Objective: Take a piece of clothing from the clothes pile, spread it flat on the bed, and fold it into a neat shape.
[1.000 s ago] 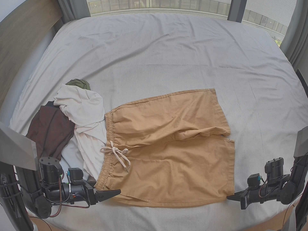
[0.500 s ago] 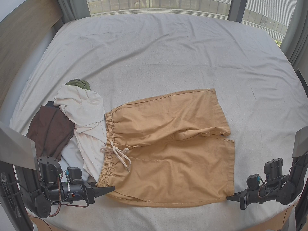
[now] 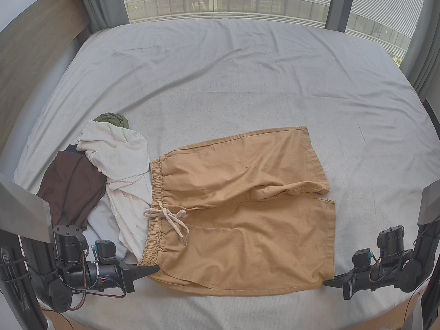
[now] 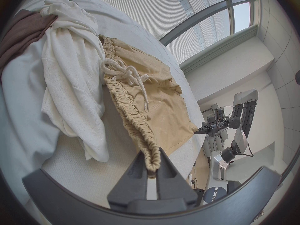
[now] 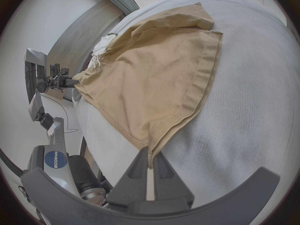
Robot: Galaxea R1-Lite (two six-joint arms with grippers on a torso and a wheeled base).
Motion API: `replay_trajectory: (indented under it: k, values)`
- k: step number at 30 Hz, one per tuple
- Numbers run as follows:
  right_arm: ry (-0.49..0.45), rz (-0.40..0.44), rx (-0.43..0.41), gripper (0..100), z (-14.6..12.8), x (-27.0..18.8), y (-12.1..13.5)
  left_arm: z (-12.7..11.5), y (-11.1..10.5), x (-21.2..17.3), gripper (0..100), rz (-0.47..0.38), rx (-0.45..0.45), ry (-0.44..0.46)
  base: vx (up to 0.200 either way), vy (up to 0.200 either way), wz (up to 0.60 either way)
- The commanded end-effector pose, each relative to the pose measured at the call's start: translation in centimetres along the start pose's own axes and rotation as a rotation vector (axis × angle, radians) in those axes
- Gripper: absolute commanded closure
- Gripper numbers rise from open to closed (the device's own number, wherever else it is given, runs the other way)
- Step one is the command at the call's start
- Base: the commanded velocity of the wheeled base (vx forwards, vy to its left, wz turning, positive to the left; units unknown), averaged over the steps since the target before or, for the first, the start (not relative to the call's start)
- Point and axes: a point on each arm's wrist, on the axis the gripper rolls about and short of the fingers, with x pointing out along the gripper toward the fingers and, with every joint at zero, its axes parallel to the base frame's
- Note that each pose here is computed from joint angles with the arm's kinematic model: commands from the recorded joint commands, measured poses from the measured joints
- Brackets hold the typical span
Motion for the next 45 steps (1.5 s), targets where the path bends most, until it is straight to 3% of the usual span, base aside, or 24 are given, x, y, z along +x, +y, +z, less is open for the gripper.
replay_trajectory:
  k: [1,7,12,22,30,45]
  values:
    - [-0.022,0.02,-0.005,100,0.1,-0.3,0.1,0.0,0.1,0.0,100,0.003,-0.002,-0.001,0.0,0.0,0.0]
    - [-0.065,0.057,-0.024,100,0.5,-0.6,0.2,0.3,0.1,-0.1,100,0.0,0.001,-0.014,0.0,0.0,0.0]
    - [-0.133,0.118,-0.059,100,1.4,-1.4,0.6,1.6,0.0,-0.6,100,-0.004,0.026,-0.074,0.0,0.0,0.0]
    - [-0.317,0.158,-0.062,100,4.4,-3.6,-0.2,4.7,-0.7,-1.2,100,-0.06,-0.06,-0.196,0.0,0.0,0.0]
    - [-0.409,0.171,-0.05,100,6.0,-5.3,0.2,5.3,-1.2,-1.7,100,-0.073,-0.103,-0.224,0.0,0.0,0.0]
    - [-0.364,0.204,-0.041,100,4.7,-5.5,1.3,5.2,-1.0,-2.1,100,-0.054,-0.174,-0.221,0.0,0.0,0.0]
